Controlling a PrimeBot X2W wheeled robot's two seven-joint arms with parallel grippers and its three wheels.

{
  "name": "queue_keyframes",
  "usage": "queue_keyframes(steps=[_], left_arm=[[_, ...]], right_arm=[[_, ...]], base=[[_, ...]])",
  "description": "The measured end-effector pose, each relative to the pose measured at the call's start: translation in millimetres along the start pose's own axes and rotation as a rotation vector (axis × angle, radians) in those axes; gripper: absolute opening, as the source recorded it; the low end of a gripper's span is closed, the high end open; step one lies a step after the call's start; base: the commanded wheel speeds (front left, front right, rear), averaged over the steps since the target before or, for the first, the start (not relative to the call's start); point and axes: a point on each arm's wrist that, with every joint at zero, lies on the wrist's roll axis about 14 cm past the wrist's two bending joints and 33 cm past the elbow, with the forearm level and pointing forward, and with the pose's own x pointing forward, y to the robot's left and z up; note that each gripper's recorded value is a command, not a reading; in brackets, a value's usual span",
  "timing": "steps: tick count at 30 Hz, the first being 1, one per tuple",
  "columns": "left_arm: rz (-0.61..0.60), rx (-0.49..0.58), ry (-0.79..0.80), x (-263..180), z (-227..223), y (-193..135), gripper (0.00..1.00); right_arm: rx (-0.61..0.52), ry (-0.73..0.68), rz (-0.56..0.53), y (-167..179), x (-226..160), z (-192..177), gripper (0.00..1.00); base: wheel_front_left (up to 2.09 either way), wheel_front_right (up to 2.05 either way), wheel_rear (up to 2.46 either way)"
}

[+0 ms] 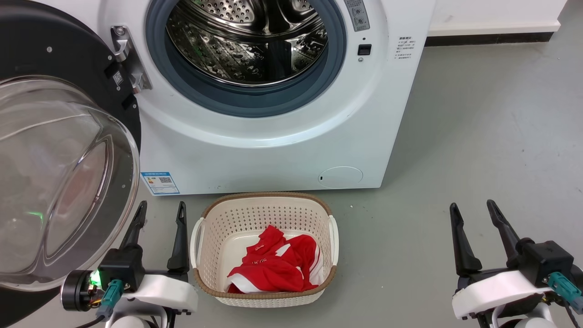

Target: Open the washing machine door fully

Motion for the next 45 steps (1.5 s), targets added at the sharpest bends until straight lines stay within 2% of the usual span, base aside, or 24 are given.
queue_keyframes(steps=[11,12,16,30,45], left_arm=[[0.015,-0.002,-0.002,-0.9,0.5,2.2,1.0],[0.015,-0.003,-0.001,-0.9,0.4,2.2,0.0],[0.017,-0.016,0.06,-8.6,-17.5,0.7,0.0],[0.094,-0.299,0.134,-12.1,-31.0,10.7,0.0],[0.143,-0.559,0.168,-13.5,-37.2,16.0,0.0]], right_arm=[[0.005,0.001,0.001,0.4,-0.2,-0.4,1.0],[0.006,0.002,0.0,0.3,-0.1,-0.7,0.0],[0.016,0.051,-0.006,-0.6,-6.2,-16.3,0.0],[0.297,0.065,-0.056,-8.0,-7.4,-22.1,0.0],[0.546,0.063,-0.094,-14.3,-4.9,-23.4,0.0]], base=[[0.0,0.0,0.0],[0.0,0.0,0.0],[0.0,0.0,0.0],[0.0,0.0,0.0],[0.0,0.0,0.0]])
